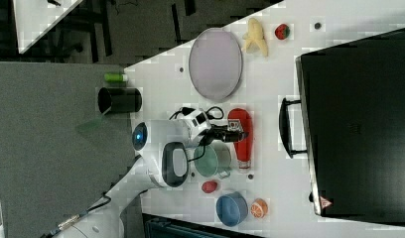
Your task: Pick ketchup from strainer and place it on the table
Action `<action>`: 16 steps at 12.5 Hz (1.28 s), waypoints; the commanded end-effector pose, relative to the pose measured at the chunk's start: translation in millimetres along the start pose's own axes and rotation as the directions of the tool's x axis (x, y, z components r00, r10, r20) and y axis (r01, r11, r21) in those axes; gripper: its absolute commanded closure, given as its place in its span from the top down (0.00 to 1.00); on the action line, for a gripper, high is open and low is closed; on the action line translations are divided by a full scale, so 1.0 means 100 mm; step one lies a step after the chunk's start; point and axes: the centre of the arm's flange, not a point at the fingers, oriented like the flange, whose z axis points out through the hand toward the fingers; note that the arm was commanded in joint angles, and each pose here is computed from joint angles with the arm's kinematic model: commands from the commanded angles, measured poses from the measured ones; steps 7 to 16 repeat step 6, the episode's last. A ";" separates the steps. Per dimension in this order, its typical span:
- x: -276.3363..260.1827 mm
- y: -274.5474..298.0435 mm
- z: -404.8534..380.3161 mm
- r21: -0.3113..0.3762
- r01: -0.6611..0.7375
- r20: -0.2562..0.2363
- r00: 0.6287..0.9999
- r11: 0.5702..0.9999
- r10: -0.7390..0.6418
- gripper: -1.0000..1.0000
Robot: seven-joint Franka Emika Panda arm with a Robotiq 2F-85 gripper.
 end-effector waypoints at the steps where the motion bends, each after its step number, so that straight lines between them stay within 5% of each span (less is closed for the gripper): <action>1: 0.29 0.06 -0.78 0.022 0.012 -0.168 0.986 1.000 -0.008 1.00; 4: 0.52 -0.01 -1.66 0.038 -0.060 -0.258 0.964 0.997 0.068 1.00; 6: 0.62 -0.03 -2.20 0.031 -0.148 -0.236 0.960 0.989 0.151 1.00; 16: 0.62 -0.03 -2.20 0.031 -0.148 -0.236 0.960 0.989 0.151 1.00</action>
